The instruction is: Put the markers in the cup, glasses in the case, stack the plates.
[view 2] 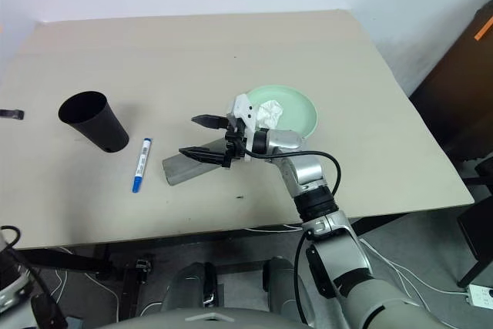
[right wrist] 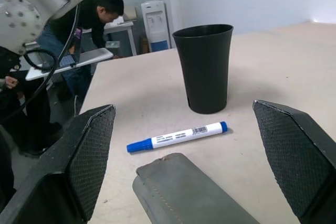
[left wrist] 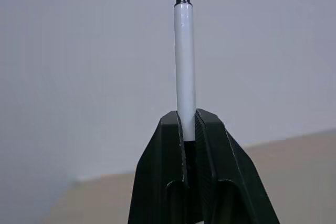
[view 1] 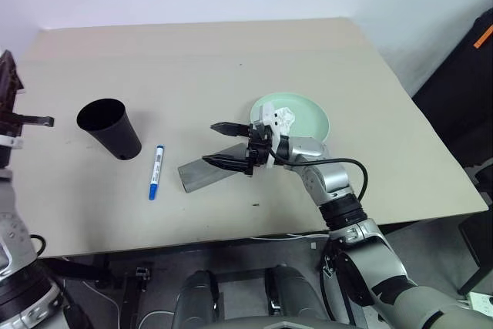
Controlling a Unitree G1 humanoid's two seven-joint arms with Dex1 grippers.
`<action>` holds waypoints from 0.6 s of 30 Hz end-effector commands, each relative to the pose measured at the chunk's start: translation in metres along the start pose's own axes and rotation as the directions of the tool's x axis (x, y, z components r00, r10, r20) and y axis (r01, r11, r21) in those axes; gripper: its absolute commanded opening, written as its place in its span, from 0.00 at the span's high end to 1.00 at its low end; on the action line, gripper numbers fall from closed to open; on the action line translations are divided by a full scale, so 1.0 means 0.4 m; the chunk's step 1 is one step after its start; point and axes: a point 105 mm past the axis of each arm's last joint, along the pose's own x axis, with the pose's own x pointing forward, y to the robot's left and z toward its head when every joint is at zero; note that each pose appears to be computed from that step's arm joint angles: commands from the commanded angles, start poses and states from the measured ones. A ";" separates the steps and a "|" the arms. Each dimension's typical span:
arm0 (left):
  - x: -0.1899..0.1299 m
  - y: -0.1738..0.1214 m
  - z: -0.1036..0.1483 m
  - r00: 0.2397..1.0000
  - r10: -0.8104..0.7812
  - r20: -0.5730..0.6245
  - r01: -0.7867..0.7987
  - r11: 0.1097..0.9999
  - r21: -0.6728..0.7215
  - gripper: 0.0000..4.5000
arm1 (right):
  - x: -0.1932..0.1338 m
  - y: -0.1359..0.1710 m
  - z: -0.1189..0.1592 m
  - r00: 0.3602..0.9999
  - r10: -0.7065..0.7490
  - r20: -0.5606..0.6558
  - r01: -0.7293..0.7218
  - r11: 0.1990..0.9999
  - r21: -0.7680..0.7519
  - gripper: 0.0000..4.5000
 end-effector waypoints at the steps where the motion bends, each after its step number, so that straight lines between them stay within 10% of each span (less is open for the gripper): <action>1: 0.020 -0.019 -0.022 0.999 -0.031 0.043 0.031 0.999 0.014 1.00 | 0.002 -0.005 0.036 0.999 -0.022 0.032 0.024 0.998 -0.065 0.02; 18: -0.004 -0.078 -0.203 0.992 -0.088 -0.093 0.076 0.990 -0.122 1.00 | -0.023 -0.017 0.025 0.996 -0.092 -0.002 0.091 0.991 -0.103 0.02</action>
